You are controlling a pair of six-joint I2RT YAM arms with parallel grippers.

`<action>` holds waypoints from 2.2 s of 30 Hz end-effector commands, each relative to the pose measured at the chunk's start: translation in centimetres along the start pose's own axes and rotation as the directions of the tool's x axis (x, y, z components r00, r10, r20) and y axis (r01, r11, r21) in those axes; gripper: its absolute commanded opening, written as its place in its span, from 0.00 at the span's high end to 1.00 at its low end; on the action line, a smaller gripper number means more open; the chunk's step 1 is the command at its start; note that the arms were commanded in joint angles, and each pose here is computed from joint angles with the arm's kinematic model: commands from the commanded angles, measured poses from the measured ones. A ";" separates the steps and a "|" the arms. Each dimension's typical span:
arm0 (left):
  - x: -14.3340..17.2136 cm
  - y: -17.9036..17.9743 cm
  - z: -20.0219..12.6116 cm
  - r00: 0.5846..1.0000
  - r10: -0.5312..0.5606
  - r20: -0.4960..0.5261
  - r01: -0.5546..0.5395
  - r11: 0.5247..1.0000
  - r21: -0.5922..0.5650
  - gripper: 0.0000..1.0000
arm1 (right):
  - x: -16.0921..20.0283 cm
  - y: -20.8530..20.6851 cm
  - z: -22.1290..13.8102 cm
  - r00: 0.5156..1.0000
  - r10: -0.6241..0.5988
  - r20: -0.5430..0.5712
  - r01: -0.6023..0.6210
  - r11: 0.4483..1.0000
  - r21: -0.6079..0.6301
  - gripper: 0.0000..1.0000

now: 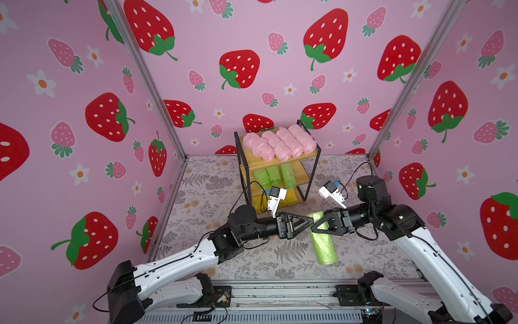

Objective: Sort the rolls of trash bags by color and place them on the shelf
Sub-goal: Pick up the roll of trash bags from the center of the board.

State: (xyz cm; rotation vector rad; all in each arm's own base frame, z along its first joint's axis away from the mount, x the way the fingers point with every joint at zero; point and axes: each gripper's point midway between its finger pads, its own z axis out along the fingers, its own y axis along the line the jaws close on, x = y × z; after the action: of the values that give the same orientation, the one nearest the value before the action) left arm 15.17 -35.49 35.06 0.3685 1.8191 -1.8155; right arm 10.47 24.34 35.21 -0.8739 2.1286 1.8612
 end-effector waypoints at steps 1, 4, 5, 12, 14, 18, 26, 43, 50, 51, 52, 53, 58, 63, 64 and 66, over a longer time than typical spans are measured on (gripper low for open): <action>-2.0 -3.6 -0.1 0.999 0.026 0.042 -0.030 0.994 0.102 0.06 | 0.5 0.5 0.4 0.999 -0.023 -0.033 0.022 0.999 -0.027 1.00; -2.0 -3.7 -0.1 0.999 0.029 0.040 -0.033 0.994 0.105 0.07 | 0.6 0.2 0.9 0.998 -0.018 -0.053 0.017 0.999 -0.029 1.00; -2.1 -3.8 -0.1 0.999 0.030 0.040 -0.034 0.994 0.108 0.08 | 0.6 0.2 1.0 0.998 -0.019 -0.058 0.017 0.999 -0.029 1.00; -1.6 -3.8 -0.1 0.999 0.026 0.019 -0.028 0.993 0.116 0.17 | 0.5 -0.4 1.8 0.996 -0.008 -0.087 0.006 1.000 -0.017 1.00; -1.4 -3.5 -0.1 1.000 0.017 0.011 -0.018 0.994 0.112 0.22 | 0.4 -0.5 1.9 0.996 -0.002 -0.090 0.001 1.000 -0.015 1.00; -1.2 -3.0 -0.1 1.000 0.003 0.009 -0.004 0.995 0.101 0.33 | 0.3 -0.5 2.2 0.995 -0.006 -0.099 0.004 1.000 -0.016 1.00; -1.0 -2.7 0.2 1.000 -0.012 -0.006 0.012 0.996 0.093 0.48 | 0.6 -0.5 3.3 0.991 -0.014 -0.136 0.013 1.000 -0.005 1.00; -0.1 -1.4 -0.7 0.999 -0.052 0.000 0.052 0.997 0.061 1.00 | -0.4 -5.1 4.1 0.986 0.127 -0.107 -0.105 0.976 0.188 1.00; -0.1 0.2 -1.6 0.996 -0.074 0.041 0.074 0.997 -0.003 1.00 | -1.1 -6.7 4.0 0.986 0.158 -0.052 -0.140 0.957 0.254 0.73; -0.1 0.5 -1.7 0.996 -0.077 0.047 0.078 0.997 -0.014 1.00 | -1.1 -6.8 4.0 0.986 0.160 -0.049 -0.142 0.955 0.259 0.72; -0.1 0.8 -1.8 0.995 -0.082 0.056 0.084 0.996 -0.028 1.00 | -1.1 -6.8 4.0 0.985 0.166 -0.047 -0.148 0.954 0.261 0.69; -0.1 1.3 -1.9 0.994 -0.090 0.063 0.093 0.995 -0.041 1.00 | -1.1 -7.0 4.0 0.984 0.173 -0.043 -0.156 0.951 0.269 0.66; 0.2 3.9 -2.0 0.985 -0.147 0.091 0.156 0.982 -0.103 1.00 | -0.7 -8.1 4.1 0.978 0.205 -0.038 -0.186 0.940 0.288 0.65; 0.6 7.6 -2.5 0.973 -0.198 0.116 0.220 0.950 -0.224 1.00 | -0.9 -10.0 4.5 0.972 0.235 -0.015 -0.224 0.940 0.259 0.56; 0.9 8.6 -2.6 0.972 -0.204 0.120 0.229 0.938 -0.259 1.00 | -1.0 -10.4 4.7 0.972 0.236 -0.012 -0.226 0.942 0.248 0.54; 1.3 10.3 -2.8 0.971 -0.209 0.120 0.237 0.918 -0.319 1.00 | -1.3 -11.6 4.8 0.970 0.241 0.002 -0.234 0.941 0.246 0.50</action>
State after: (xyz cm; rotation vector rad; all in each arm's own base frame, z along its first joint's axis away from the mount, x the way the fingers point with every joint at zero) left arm 18.76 -32.95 29.05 0.0099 2.0018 -1.7035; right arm 13.44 28.94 26.81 -0.7512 2.4939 1.7414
